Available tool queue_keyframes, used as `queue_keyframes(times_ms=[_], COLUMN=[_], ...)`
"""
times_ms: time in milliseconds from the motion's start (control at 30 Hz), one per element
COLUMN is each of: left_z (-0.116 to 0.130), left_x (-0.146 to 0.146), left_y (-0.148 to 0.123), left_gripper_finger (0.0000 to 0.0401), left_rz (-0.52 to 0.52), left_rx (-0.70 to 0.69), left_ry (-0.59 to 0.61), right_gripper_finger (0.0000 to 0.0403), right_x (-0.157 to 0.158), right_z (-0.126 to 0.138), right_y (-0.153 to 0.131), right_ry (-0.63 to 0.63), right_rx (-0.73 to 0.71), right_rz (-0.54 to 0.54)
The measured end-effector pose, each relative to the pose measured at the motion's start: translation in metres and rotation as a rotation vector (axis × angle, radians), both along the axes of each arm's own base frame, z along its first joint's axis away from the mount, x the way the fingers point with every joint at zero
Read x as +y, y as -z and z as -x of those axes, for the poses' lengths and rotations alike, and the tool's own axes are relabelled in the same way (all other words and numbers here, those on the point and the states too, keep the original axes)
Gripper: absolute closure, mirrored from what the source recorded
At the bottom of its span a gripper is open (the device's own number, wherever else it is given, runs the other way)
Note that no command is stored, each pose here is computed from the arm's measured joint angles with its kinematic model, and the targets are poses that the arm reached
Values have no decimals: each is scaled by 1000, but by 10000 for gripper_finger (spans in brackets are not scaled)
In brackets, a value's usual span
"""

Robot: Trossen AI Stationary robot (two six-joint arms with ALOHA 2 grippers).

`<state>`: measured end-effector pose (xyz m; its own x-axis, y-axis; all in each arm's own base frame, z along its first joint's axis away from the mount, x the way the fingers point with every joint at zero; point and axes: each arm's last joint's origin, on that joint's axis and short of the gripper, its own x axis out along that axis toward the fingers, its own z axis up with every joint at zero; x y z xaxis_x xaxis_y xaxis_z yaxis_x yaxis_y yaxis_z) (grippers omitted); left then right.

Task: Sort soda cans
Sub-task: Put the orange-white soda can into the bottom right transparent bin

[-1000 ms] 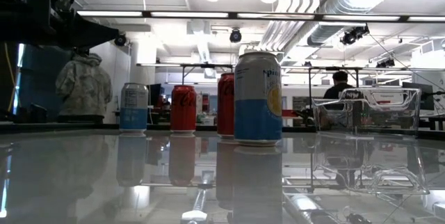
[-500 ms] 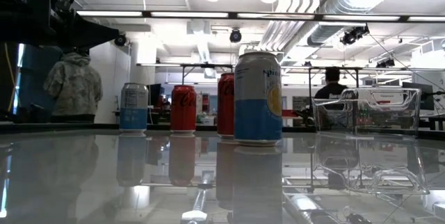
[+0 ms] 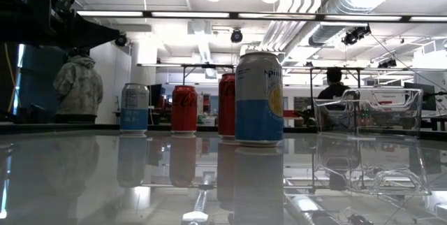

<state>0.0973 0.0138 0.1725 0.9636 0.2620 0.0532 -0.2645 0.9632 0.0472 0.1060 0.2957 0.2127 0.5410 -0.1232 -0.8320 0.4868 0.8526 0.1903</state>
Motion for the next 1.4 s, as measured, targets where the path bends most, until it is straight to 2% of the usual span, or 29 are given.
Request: queue_keyframes(times_ms=[367,767,1000,1267,1400], left_z=[0,0,0,0,0], left_x=[0,0,0,0,0], left_y=[2,2,2,2,2], left_gripper_finger=[396,396,396,396,396], left_rz=[2,3,3,3,3], left_rx=[23,22,22,21,21], left_ry=[-1,-2,-2,-12,-12], right_gripper_finger=[103,102,97,99,100], right_x=[7,9,8,-2,-2], right_z=[5,5,5,5,5], right_y=[0,10,10,10,10], right_ry=[62,101,45,36,26], right_rx=[16,11,15,-65,-112], right_rz=[-114,-95,-43,97,131])
